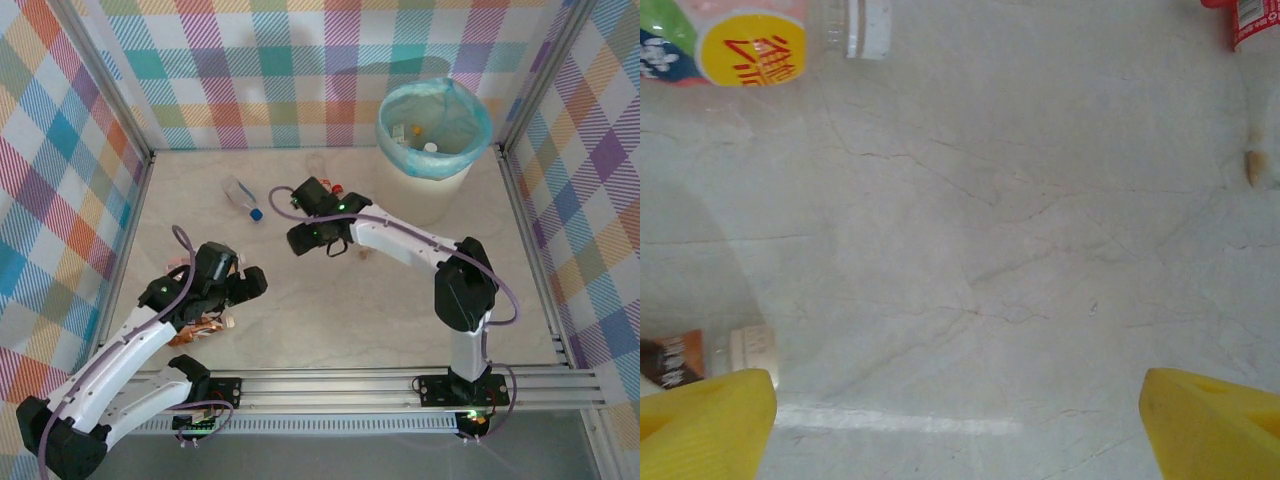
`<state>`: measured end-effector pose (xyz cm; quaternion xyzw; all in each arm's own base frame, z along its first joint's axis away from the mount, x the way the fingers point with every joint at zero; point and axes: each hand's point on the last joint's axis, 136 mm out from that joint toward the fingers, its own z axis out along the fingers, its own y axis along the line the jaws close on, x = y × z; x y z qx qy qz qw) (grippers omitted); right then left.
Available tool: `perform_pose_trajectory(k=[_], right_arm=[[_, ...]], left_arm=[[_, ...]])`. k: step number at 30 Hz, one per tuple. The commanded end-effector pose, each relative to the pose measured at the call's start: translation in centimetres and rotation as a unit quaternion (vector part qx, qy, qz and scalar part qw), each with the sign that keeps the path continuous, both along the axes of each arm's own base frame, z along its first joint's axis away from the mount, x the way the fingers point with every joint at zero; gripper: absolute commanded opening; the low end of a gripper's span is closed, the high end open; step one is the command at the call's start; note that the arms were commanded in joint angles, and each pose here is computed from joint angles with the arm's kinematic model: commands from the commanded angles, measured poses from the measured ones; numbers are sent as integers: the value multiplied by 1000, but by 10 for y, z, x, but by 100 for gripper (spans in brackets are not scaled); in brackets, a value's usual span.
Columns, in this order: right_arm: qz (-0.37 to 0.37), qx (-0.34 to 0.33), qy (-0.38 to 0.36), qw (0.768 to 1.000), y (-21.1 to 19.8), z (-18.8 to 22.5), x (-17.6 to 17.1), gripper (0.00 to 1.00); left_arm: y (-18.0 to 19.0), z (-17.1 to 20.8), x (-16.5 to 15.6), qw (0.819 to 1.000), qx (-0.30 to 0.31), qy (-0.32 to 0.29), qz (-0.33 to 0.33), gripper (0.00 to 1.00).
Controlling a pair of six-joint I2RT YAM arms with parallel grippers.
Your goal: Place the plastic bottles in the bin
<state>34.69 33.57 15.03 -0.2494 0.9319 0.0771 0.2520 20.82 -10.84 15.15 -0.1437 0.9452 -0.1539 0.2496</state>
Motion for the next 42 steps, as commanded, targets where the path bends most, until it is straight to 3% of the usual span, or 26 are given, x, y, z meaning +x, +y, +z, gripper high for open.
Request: perform_pose_trajectory(k=[1,12,23,27,34,42], right_arm=[[-73,-58,16,995,-52,-15,17,88],[-152,-105,55,981,-110,-63,67,93],[-138,-111,114,978,-114,-107,48,83],[-138,-107,117,978,-119,-105,41,71],[-135,-81,105,982,-120,-73,31,58],[-113,-54,68,990,-129,-23,14,54]], left_arm=[[-8,0,9,1000,-18,-4,1,94],[-17,4,22,1000,-15,-3,-9,94],[-20,8,25,1000,-14,1,-10,93],[-22,10,29,1000,-16,0,-12,93],[-28,22,37,1000,-18,-10,-21,93],[-26,35,44,999,-12,-36,-20,93]])
